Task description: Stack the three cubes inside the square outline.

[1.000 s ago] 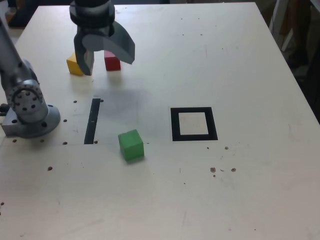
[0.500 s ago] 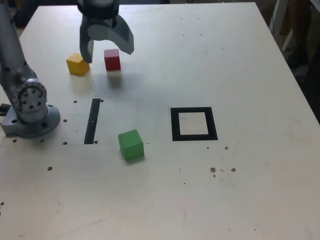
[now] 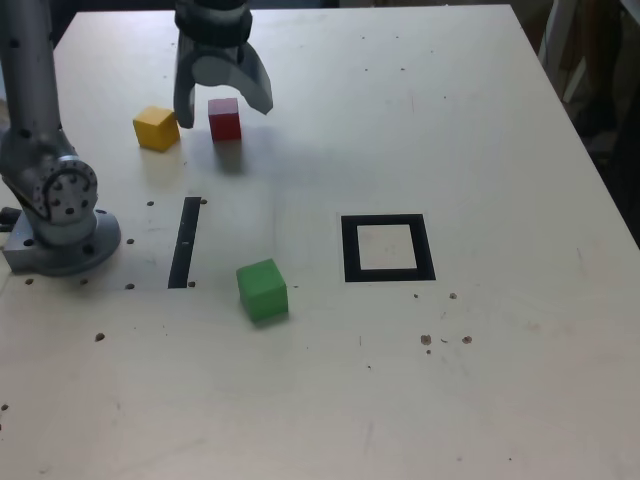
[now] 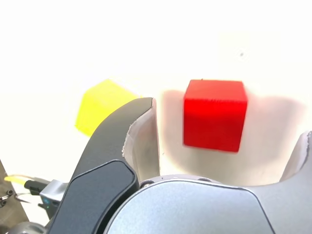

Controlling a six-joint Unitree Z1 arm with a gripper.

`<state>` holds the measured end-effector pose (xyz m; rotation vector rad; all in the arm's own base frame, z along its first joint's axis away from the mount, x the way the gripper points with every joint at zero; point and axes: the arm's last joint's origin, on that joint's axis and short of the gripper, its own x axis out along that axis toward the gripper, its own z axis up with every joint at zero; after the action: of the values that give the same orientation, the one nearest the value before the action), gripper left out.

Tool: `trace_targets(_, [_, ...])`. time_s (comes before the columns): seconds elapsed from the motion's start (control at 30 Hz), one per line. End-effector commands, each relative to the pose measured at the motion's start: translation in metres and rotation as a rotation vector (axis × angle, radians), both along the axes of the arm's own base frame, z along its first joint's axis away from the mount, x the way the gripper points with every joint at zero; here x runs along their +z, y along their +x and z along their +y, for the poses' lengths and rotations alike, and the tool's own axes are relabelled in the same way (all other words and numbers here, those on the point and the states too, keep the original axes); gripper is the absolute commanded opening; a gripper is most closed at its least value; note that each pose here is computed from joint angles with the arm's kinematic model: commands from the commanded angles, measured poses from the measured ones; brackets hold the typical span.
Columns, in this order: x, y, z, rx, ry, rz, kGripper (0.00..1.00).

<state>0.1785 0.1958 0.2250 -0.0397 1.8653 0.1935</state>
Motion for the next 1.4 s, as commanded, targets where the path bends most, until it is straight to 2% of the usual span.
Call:
trace_targets(0.0, [-0.004, 0.004, 0.007, 0.006, 0.0, 0.005, 0.97])
trace_targets(0.2, [-0.009, 0.01, 0.019, 0.02, -0.004, 0.015, 0.93])
trace_targets(0.37, [-0.013, 0.014, 0.026, 0.024, -0.01, 0.023, 0.83])
trace_targets(0.47, [-0.015, 0.016, 0.028, 0.026, -0.01, 0.024, 0.73])
trace_targets(0.67, [-0.015, 0.018, 0.031, 0.029, 0.0, 0.025, 0.4])
trace_targets(0.73, [-0.015, 0.018, 0.031, 0.028, 0.002, 0.027, 0.35])
trace_targets(1.1, [-0.015, 0.017, 0.029, 0.028, -0.005, 0.033, 0.31])
trace_targets(1.37, [-0.011, 0.019, 0.026, 0.02, -0.008, 0.021, 0.31])
